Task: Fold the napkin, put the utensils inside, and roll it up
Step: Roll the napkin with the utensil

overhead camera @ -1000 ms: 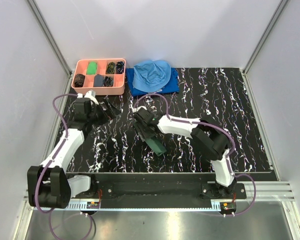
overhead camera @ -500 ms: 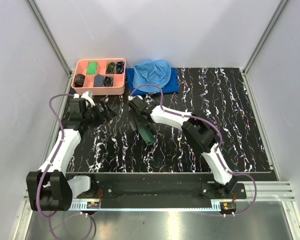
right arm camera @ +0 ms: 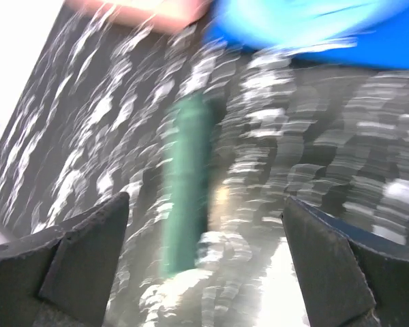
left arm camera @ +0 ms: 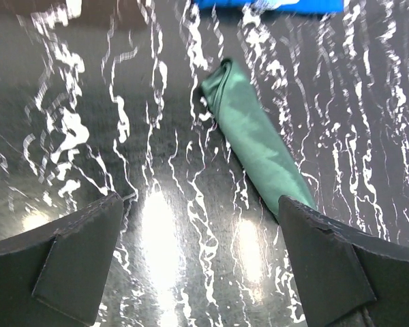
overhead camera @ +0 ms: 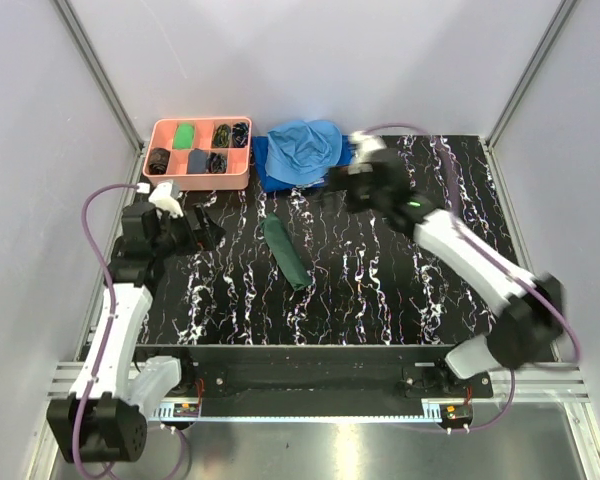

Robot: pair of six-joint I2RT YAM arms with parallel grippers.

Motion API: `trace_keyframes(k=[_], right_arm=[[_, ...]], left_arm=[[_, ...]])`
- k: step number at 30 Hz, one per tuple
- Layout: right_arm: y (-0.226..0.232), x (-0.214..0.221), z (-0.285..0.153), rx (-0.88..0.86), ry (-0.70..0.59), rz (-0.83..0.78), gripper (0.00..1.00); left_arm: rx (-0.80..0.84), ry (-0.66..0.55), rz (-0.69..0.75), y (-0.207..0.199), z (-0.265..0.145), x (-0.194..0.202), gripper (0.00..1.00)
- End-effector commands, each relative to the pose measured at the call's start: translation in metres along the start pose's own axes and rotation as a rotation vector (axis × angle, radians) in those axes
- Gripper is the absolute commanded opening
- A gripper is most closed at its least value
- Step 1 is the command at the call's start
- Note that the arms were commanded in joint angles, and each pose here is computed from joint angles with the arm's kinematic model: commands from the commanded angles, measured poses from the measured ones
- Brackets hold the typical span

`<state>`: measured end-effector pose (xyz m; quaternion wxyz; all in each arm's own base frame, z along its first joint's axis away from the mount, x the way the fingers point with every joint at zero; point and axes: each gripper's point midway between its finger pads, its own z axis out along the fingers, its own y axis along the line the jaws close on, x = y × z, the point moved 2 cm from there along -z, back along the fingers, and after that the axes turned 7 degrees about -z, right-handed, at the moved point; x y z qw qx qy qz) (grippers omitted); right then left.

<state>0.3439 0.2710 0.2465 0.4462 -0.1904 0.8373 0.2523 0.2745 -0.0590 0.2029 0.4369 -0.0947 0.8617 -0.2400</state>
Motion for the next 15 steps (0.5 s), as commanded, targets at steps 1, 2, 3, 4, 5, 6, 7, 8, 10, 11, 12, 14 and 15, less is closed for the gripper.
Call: trace_keyframes(k=[1,2,3,4,5,6,7,8,10,11,12,14,15], right_arm=[[-0.068,0.028,-0.046,0.149,-0.078,0.074,1.0],[-0.074,0.019,-0.07,0.193,-0.148,0.067,1.0],[-0.082,0.023,-0.08,0.224,-0.161,0.067,1.0],[-0.099,0.039,-0.087,0.289,-0.151,0.079,1.0],[-0.1,0.037,-0.102,0.309,-0.191,0.077,1.0],[-0.104,0.042,-0.107,0.328,-0.193,0.079,1.0],[-0.108,0.055,-0.108,0.339,-0.175,0.092,1.0],[-0.111,0.055,-0.116,0.366,-0.198,0.093,1.0],[-0.113,0.07,-0.116,0.377,-0.18,0.115,1.0],[-0.113,0.072,-0.118,0.382,-0.184,0.12,1.0],[-0.114,0.075,-0.118,0.386,-0.182,0.122,1.0],[-0.115,0.084,-0.117,0.393,-0.17,0.133,1.0],[-0.116,0.085,-0.118,0.395,-0.167,0.132,1.0]], left_arm=[[0.022,-0.135,0.115,-0.01,-0.023,-0.023,0.99],[0.018,-0.151,0.121,-0.01,-0.024,-0.023,0.99],[0.013,-0.166,0.122,-0.009,-0.027,-0.024,0.99],[0.005,-0.183,0.125,-0.009,-0.03,-0.024,0.99],[0.005,-0.193,0.123,-0.009,-0.032,-0.024,0.99],[0.002,-0.197,0.123,-0.009,-0.032,-0.024,0.99],[-0.003,-0.21,0.126,-0.008,-0.035,-0.025,0.99],[0.0,-0.217,0.125,-0.009,-0.036,-0.026,0.99],[0.005,-0.226,0.132,-0.01,-0.038,-0.027,0.99],[0.007,-0.226,0.14,-0.011,-0.038,-0.027,0.99],[0.01,-0.233,0.143,-0.011,-0.04,-0.027,0.99],[0.008,-0.249,0.145,-0.012,-0.042,-0.029,0.99],[0.01,-0.259,0.147,-0.013,-0.044,-0.03,0.99]])
